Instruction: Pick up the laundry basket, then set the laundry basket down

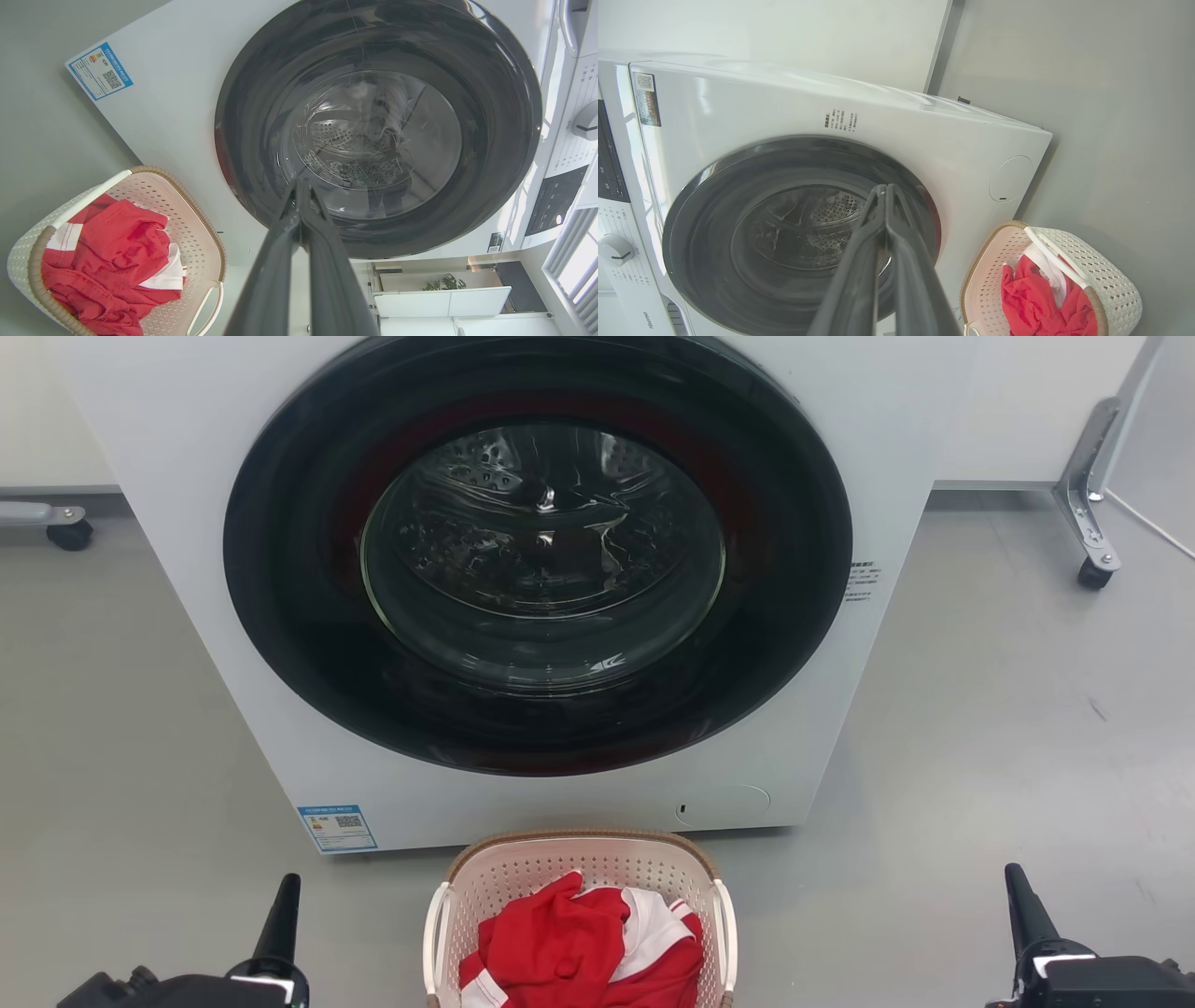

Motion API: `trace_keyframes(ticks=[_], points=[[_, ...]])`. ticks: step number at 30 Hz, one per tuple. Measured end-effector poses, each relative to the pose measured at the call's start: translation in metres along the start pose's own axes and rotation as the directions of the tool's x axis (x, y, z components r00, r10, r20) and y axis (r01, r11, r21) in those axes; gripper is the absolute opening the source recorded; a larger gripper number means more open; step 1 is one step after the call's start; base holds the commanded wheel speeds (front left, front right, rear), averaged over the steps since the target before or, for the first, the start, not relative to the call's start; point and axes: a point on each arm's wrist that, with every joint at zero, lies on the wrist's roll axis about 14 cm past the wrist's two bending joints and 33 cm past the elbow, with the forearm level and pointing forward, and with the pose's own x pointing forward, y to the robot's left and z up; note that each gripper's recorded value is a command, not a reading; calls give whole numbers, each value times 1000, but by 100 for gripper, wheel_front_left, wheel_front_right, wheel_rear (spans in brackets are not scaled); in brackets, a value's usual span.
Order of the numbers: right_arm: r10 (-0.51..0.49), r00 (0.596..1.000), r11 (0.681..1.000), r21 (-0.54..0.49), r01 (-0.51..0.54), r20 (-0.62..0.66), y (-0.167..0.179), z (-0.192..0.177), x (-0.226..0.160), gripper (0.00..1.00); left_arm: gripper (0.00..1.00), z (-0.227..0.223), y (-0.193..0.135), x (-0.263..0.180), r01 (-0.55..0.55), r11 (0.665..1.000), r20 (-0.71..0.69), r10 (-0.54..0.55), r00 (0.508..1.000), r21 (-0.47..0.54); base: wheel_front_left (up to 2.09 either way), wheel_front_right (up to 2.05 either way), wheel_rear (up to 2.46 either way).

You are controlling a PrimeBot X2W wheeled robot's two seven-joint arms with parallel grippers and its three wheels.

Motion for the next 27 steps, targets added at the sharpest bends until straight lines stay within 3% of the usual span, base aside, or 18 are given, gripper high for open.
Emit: trace_keyframes(ticks=[16, 27], points=[[59, 997, 969, 235, -71, 58, 8, 25, 2, 0, 0, 7, -20, 12, 90, 970, 10, -90, 996, -226, 0, 0, 0], [71, 996, 968, 237, -84, 61, 12, 26, 4, 0, 0, 7, -22, 13, 97, 965, 12, -97, 995, -242, 0, 0, 0]])
